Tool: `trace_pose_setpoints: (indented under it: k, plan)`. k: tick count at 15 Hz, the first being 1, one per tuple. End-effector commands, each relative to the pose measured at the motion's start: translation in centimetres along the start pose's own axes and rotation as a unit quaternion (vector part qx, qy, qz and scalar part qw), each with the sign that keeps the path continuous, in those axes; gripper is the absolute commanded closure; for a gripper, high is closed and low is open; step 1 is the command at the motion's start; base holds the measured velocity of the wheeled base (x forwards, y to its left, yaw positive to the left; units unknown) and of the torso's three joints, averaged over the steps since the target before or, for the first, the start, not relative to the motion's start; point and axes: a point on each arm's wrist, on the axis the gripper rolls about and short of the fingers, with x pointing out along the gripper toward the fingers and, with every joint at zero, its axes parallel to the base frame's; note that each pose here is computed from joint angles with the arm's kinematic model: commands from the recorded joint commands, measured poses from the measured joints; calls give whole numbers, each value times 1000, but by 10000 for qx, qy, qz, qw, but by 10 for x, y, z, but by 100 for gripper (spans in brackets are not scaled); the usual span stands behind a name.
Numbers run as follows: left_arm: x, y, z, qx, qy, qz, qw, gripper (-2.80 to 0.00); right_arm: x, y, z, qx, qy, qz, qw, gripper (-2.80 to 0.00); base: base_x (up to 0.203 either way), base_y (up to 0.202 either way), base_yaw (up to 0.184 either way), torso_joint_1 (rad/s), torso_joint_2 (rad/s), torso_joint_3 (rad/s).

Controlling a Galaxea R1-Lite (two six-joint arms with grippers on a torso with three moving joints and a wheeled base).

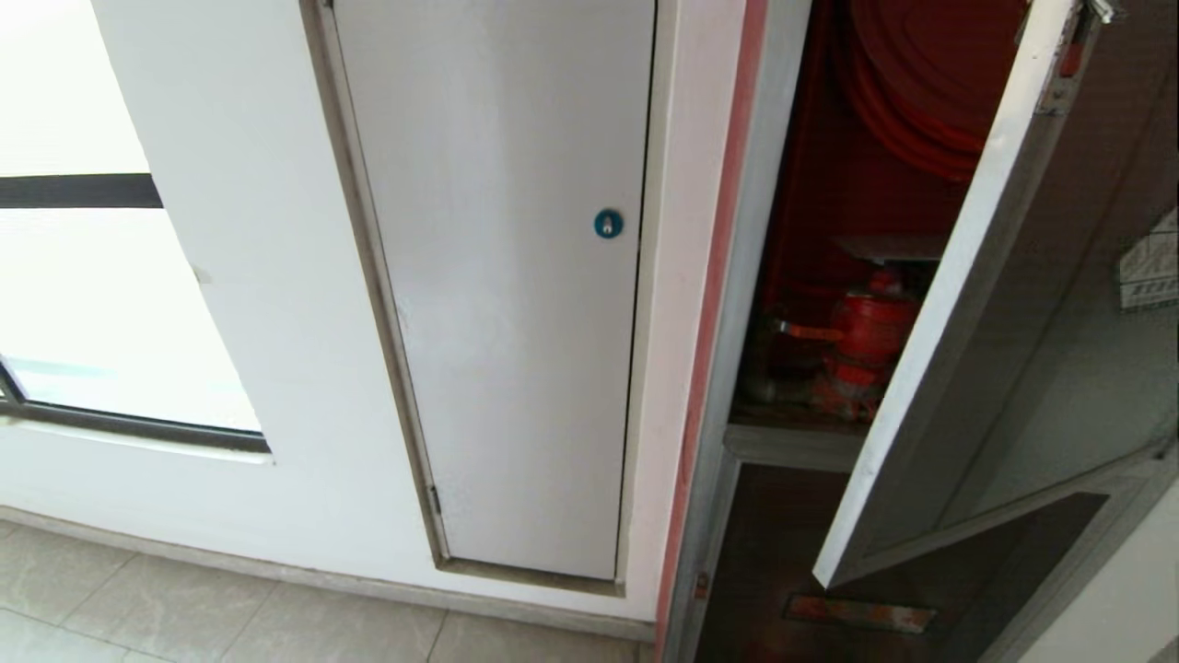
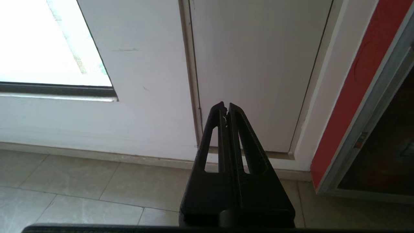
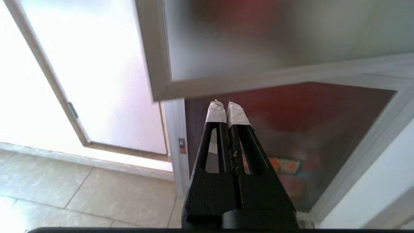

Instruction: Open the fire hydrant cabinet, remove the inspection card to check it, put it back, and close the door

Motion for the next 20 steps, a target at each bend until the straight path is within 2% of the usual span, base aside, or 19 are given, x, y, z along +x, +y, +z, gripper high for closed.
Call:
trace_pose_setpoints:
  k: [1, 12, 20]
  plan:
    - [1, 0, -2, -2, 36, 3, 10000, 0, 0, 0, 0, -2, -9, 1, 10000, 0, -194, 0, 1, 1, 4, 6]
    - [1, 0, -2, -2, 36, 3, 10000, 0, 0, 0, 0, -2, -9, 2, 10000, 0, -195, 0, 1, 2, 2, 3]
    - [1, 0, -2, -2, 36, 3, 10000, 0, 0, 0, 0, -17, -9, 8, 10000, 0, -12, 0, 0, 0, -1, 0]
